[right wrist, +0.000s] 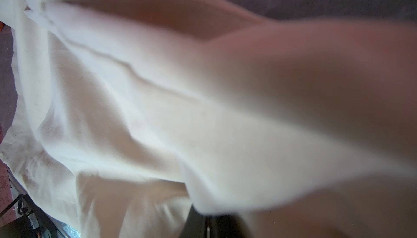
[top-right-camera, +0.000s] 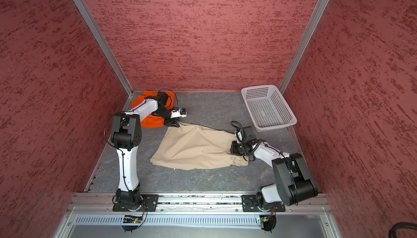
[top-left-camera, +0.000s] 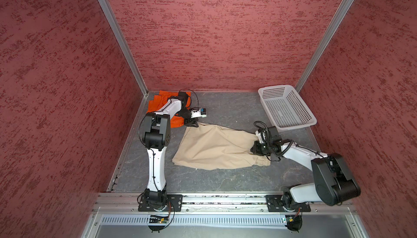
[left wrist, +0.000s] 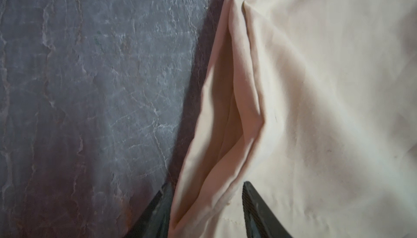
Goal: Fold and stack the shorts
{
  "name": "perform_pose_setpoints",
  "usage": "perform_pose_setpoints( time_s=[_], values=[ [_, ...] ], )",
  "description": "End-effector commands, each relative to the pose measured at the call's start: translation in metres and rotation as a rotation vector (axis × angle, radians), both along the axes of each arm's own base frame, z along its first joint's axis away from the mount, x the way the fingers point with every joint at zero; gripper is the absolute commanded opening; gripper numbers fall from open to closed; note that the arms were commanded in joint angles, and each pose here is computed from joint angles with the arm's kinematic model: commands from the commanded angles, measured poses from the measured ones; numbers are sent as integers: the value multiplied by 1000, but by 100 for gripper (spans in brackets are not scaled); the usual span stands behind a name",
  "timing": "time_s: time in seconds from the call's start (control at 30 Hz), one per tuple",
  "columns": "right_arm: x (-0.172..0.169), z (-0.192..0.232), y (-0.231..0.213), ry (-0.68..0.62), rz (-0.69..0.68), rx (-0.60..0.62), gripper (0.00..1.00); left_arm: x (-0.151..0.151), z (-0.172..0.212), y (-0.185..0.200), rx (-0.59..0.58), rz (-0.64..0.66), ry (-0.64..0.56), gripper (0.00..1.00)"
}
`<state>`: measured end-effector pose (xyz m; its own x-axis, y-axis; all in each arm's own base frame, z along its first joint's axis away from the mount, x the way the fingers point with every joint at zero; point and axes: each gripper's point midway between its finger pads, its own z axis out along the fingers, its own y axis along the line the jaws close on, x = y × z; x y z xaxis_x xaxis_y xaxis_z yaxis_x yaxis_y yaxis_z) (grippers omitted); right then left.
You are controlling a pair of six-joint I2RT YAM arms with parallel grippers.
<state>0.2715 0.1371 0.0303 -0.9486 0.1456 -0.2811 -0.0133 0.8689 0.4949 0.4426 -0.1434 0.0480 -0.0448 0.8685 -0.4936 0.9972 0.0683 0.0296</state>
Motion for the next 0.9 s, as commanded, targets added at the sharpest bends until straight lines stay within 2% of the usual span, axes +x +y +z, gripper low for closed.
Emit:
perform_pose_setpoints(
  time_s=[0.0,0.17,0.27,0.57,0.77,0.87],
  values=[
    [-3,1,-3,-1,-8,-9,8,3,-4,0,12,-36,-7,46],
    [-6,-3,-7,14,-29,-25,7,-1,-1,4,31,-38,31,10],
    [-9,-10,-11,39,-49,-47,7,2,7,9,42,-12,19,0],
    [-26,-33,-30,140,-109,-144,6,6,18,41,110,120,48,0],
    [-21,-30,-26,131,-104,-123,7,18,2,44,131,171,53,0],
    [-13,-21,-20,101,-98,-94,11,27,-9,39,162,195,44,2]
  ],
)
